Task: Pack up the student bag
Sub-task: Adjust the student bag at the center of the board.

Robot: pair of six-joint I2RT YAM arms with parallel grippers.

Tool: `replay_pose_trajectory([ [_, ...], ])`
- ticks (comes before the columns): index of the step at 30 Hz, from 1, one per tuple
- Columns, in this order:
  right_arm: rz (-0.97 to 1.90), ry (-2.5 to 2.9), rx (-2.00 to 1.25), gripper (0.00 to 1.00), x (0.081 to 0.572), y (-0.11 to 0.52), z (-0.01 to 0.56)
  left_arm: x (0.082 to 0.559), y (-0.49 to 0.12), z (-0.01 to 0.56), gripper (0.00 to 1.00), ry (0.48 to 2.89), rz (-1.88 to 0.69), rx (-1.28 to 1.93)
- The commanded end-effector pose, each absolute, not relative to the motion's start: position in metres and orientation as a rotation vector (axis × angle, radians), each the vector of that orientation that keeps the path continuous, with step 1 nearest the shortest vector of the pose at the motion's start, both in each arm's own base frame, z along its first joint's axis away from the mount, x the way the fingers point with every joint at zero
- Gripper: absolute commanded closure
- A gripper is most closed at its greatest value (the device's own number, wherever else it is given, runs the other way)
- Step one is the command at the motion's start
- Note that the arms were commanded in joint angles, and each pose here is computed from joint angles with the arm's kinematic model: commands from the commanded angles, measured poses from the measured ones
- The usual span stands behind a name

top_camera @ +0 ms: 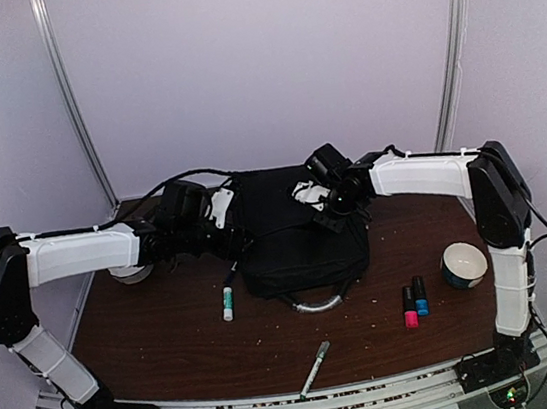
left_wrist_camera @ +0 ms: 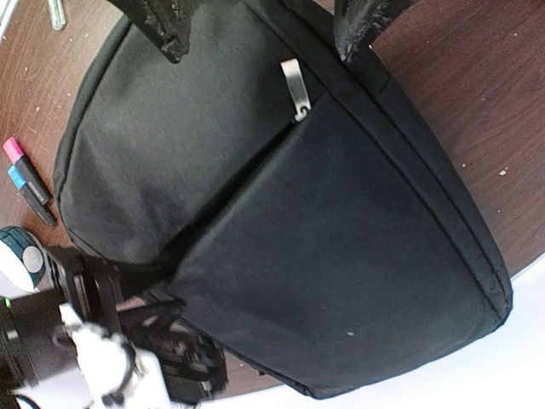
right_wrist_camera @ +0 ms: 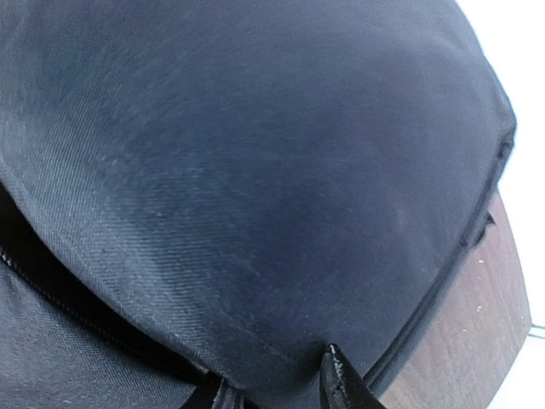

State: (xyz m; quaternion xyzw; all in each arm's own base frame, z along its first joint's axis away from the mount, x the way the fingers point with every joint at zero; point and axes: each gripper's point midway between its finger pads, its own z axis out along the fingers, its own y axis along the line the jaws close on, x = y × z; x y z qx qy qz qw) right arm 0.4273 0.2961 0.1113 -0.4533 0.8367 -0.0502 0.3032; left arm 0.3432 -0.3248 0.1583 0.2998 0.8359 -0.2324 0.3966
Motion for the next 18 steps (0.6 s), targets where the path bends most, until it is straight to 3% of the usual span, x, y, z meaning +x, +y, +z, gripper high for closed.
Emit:
replay_pose_trajectory([
  [1, -0.093, 2.123, -1.025, 0.69, 0.461, 0.303, 0.166, 0.346, -0.334, 0.168, 0.41, 2.069, -0.622, 0.750],
  [4, 0.075, 2.115, -1.201, 0.66, 0.427, 0.318, 0.166, 0.345, -0.332, 0.169, 0.41, 2.069, -0.615, 0.753],
  [10, 0.581, 2.028, -1.676, 0.61, 0.301, 0.328, 0.159, 0.341, -0.323, 0.168, 0.40, 2.077, -0.575, 0.755],
  [18, 0.610, 1.879, -2.082, 0.61, 0.197, 0.314, 0.116, 0.336, -0.308, 0.165, 0.40, 2.106, -0.505, 0.763],
])
